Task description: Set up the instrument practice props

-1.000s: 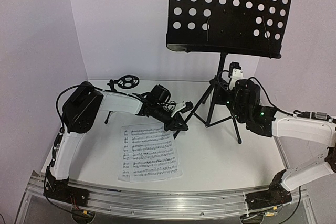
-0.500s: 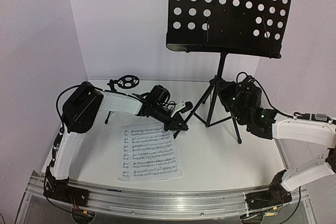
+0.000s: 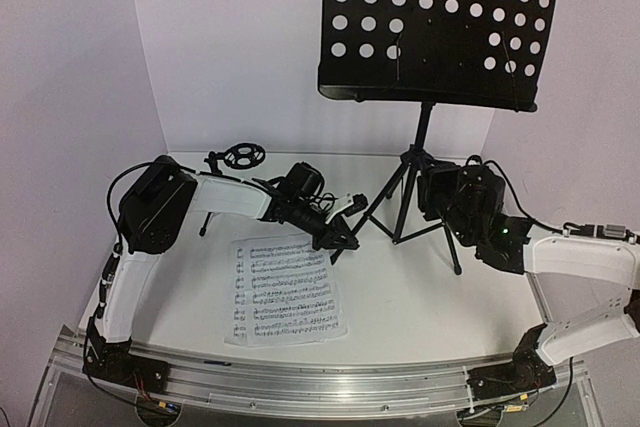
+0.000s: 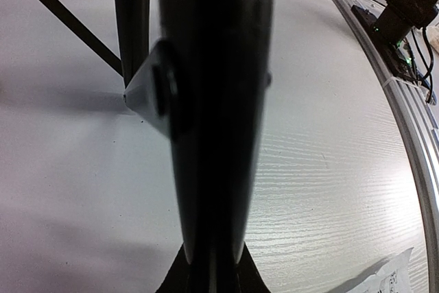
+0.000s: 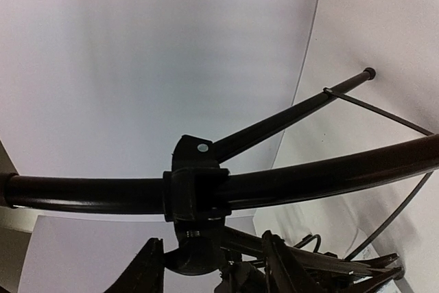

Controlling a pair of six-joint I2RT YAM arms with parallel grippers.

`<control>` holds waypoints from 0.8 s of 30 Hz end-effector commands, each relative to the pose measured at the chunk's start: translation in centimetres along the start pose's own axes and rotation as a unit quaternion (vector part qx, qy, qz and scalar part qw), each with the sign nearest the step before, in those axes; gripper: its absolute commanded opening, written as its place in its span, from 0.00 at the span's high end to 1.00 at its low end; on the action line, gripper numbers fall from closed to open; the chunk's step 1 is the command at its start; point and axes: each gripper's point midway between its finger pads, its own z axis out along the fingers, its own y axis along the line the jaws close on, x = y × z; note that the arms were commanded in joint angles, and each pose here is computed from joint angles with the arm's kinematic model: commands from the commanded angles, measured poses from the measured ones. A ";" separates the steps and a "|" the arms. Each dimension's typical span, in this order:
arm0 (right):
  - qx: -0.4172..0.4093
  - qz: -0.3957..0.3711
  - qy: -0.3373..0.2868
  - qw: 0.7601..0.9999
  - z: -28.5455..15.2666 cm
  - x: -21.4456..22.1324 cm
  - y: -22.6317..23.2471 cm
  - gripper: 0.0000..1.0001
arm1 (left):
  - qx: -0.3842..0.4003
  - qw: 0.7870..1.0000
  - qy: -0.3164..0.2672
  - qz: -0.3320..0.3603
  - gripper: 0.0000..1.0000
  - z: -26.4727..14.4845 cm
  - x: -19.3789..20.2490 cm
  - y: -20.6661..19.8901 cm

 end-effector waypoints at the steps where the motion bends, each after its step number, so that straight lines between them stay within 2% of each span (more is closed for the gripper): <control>1: 0.069 -0.126 0.015 0.990 -2.1 -1.0 -3.0 0.36 | -0.012 1.000 0.001 0.010 1.00 -0.5 0.1 0.6; 4: 0.073 -0.259 0.038 0.962 -3.9 -1.6 -1.1 0.35 | -0.013 1.000 0.000 0.013 1.00 -0.5 -0.2 0.7; 5: 0.061 -0.318 0.056 0.944 -4.3 -1.3 -0.2 0.35 | -0.014 1.000 -0.001 0.012 1.00 -0.5 -0.3 0.8; 6: 0.047 -0.380 0.080 0.920 -4.8 -0.7 0.6 0.35 | -0.015 1.000 -0.002 0.012 1.00 -0.6 -0.4 1.0; 8: 0.029 -0.505 0.124 0.854 -5.6 0.2 1.5 0.35 | -0.016 1.000 -0.003 0.008 1.00 -0.7 -0.5 1.2; 11: 0.015 -0.665 0.161 0.729 -6.4 0.5 1.6 0.35 | -0.016 1.000 -0.001 0.008 1.00 -0.8 -0.5 1.5; 13: -0.001 -0.754 0.171 0.634 -6.8 0.3 1.4 0.36 | -0.016 1.000 0.002 0.010 1.00 -0.8 -0.4 1.5; 15: -0.023 -0.819 0.172 0.546 -7.1 0.3 1.2 0.36 | -0.016 1.000 0.005 0.009 1.00 -0.7 -0.1 1.5; 17: -0.049 -0.880 0.165 0.442 -7.0 0.5 1.0 0.36 | -0.016 1.000 0.007 0.008 1.00 -0.7 0.0 1.5; 18: -0.057 -0.902 0.157 0.398 -6.8 0.5 1.0 0.36 | -0.016 1.000 0.007 0.007 1.00 -0.6 0.0 1.6; 20: -0.058 -0.936 0.125 0.325 -5.8 0.3 1.7 0.36 | -0.016 1.000 0.007 0.003 1.00 -0.6 0.0 1.6; 24: -0.048 -0.973 0.056 0.217 -3.5 0.2 3.6 0.36 | -0.011 1.000 0.007 0.000 1.00 -0.4 0.0 1.6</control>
